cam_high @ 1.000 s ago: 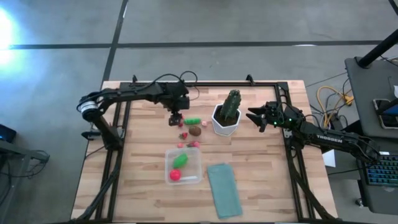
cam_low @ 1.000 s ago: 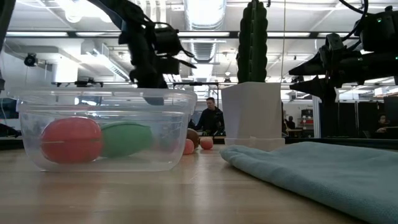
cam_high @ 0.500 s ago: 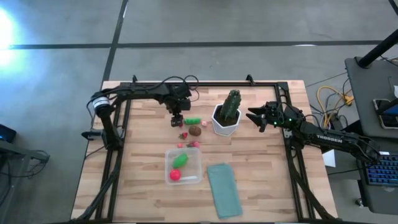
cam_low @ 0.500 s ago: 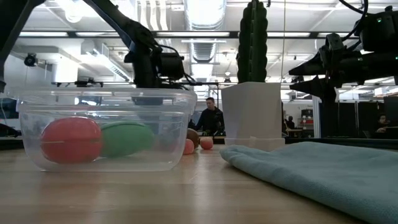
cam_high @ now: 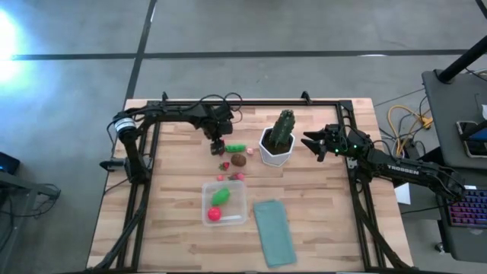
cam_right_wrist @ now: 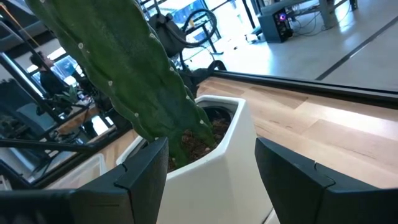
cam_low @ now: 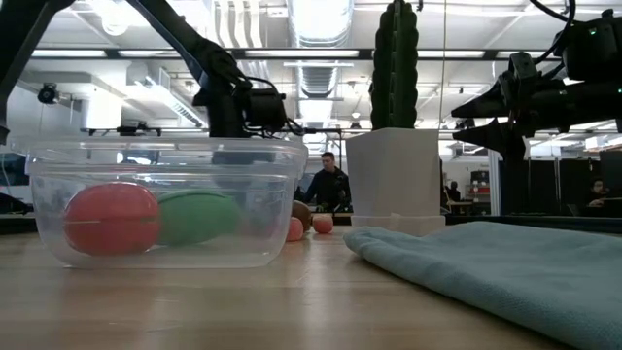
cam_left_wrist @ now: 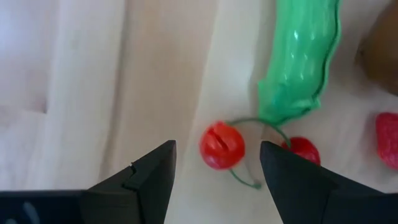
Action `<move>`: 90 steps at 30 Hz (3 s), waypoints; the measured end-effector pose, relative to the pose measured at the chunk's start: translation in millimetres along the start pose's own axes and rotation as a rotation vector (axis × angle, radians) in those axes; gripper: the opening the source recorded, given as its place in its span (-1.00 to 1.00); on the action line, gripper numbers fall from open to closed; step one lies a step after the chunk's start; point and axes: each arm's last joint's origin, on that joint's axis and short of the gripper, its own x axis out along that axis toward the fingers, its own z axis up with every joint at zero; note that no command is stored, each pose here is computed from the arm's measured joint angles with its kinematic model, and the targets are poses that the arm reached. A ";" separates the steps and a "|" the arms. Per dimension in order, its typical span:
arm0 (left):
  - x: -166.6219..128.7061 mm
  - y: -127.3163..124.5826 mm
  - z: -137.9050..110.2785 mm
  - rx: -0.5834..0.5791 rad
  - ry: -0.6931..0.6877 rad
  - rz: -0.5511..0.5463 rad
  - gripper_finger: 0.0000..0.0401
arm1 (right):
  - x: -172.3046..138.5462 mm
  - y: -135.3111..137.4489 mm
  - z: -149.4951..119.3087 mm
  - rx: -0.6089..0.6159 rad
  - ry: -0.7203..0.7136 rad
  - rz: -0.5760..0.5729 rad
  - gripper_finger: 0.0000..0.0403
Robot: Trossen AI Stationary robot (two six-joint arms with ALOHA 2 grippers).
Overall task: Pick and placing Produce into tupperware
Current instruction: Put the red cherry into the transparent bin
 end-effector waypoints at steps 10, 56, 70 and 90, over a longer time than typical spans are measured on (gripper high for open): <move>7.8 2.2 1.2 -0.003 -0.007 0.000 0.09 | 0.0 0.0 0.0 0.000 0.000 0.000 0.16; 6.8 0.2 -6.8 -0.048 0.018 -0.013 -0.54 | 0.0 -0.1 0.0 0.000 0.000 -0.001 0.16; -35.0 -13.9 -13.6 -0.093 -0.006 -0.052 -0.52 | 0.0 -0.1 0.0 0.000 0.000 -0.001 0.16; -113.7 -174.9 -38.3 0.230 -0.229 -0.420 -0.51 | 0.0 0.0 0.0 0.000 0.000 0.000 0.16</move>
